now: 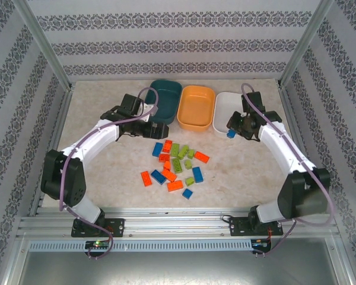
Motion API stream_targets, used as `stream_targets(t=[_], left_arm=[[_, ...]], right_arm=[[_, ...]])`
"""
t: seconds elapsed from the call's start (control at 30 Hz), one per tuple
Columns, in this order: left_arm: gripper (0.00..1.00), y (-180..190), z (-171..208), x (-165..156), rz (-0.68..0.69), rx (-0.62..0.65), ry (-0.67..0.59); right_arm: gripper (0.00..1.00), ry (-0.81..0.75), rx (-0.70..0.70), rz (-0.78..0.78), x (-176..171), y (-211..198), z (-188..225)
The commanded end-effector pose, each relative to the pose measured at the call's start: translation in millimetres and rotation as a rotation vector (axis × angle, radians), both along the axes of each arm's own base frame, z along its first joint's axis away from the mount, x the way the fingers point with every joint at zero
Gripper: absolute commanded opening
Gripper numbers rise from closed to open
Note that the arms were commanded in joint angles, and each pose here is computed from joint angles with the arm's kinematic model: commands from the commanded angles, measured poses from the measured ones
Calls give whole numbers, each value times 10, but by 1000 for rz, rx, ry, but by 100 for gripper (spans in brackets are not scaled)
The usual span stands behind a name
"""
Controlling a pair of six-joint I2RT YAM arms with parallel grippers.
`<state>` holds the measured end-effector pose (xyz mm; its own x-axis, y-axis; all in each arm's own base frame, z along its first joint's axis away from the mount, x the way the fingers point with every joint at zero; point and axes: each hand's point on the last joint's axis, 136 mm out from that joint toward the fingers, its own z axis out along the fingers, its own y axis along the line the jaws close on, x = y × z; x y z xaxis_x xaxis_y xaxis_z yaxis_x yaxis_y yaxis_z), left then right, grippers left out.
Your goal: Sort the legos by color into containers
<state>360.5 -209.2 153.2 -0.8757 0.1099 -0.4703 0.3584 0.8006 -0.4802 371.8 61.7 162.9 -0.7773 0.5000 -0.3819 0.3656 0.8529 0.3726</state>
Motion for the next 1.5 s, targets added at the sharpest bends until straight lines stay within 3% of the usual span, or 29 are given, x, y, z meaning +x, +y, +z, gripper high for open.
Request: stream_targets(t=[0.0, 0.17, 0.43, 0.6, 0.77, 0.93, 1.13, 1.3, 1.47], left_arm=[[100, -92, 12, 11, -50, -36, -56], [100, -44, 6, 4, -64, 5, -65], [100, -29, 35, -11, -80, 20, -77], [100, -21, 41, -18, -87, 27, -78], [100, -32, 50, -20, -89, 20, -78], [100, -36, 67, -28, -91, 18, -81], [100, -30, 85, -32, -95, 19, -86], [100, -24, 98, -28, -94, 20, -90], [100, 13, 89, -19, -86, 33, -91]], right_arm=[[16, 2, -69, 6, 256, -155, -56], [16, 62, -94, 17, 577, -222, -323], [15, 177, -63, 58, 820, -124, -843], [31, 186, -65, 68, 858, -118, -885], [50, 149, -83, 77, 846, -166, -652], [56, 43, -93, 128, 672, -119, -171], [51, -141, -144, 508, -31, 641, 177], [53, -183, -295, 931, -635, 1236, -70], [57, -150, -423, 1176, -840, 1387, -412]])
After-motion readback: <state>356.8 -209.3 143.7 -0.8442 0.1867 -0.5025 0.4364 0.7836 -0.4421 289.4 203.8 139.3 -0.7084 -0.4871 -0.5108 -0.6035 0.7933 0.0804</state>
